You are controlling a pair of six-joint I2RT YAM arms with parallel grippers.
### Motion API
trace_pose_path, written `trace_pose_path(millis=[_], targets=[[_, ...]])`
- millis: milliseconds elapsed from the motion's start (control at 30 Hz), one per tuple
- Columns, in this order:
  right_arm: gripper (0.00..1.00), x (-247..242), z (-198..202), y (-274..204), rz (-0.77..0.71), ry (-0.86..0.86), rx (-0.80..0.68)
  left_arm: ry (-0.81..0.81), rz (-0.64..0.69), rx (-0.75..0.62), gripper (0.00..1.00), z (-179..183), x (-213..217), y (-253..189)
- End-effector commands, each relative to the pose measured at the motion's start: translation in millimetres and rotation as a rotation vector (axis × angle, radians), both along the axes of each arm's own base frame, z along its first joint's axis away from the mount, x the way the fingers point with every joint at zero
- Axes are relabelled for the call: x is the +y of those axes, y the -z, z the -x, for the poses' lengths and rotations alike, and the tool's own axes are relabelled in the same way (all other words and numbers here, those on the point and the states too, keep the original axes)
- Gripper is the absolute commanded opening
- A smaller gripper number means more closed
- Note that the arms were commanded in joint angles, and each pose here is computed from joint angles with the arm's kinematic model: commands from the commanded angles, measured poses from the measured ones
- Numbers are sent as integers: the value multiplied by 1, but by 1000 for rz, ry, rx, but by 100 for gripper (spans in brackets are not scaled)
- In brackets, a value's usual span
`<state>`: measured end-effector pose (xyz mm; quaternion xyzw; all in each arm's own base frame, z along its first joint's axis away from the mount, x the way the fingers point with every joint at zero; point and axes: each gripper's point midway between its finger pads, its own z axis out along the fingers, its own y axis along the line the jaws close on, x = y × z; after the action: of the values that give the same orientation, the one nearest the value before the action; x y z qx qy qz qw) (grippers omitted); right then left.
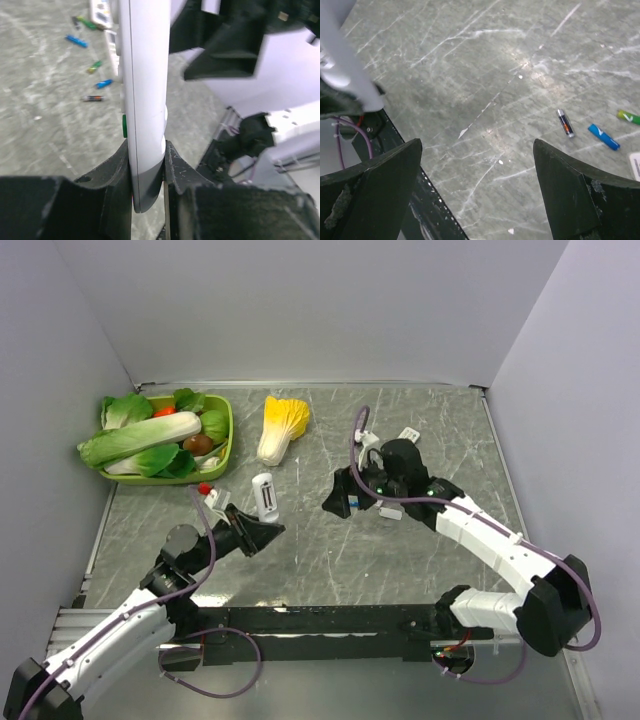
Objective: Load the batteries into the remote control
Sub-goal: Remove the battery cover from the remote control, then pick up the battery from the center of the board.
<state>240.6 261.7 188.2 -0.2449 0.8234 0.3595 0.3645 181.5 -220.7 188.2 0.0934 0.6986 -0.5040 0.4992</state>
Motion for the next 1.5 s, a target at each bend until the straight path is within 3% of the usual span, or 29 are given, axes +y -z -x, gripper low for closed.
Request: trace_pose_path(millis=[0,133,300,400,567,867,1100,1467], targets=[[100,-4,-15,-12,40,21,44,112,116,-127,1,19,-8,-36],[98,-11,-33,-2,198,5,44,140,143,-163,1,23,-10,-42],[82,-12,-43,31,378,-29,154,133,170,-121,1,17,-14,-43],[75,-10,-49,53,504,-62,154,120,157,-104,1,12,-15,-42],[57,-7,-54,91,677,-109,207,93,101,-72,1,4,-15,-41],[47,-9,-59,126,828,-128,240,77,37,-41,1,5,-11,-35],[38,-3,-65,136,841,-145,231,66,-8,-27,1,7,-6,-31],[35,-2,-70,157,905,-166,246,49,-21,-28,1,10,-1,-32]])
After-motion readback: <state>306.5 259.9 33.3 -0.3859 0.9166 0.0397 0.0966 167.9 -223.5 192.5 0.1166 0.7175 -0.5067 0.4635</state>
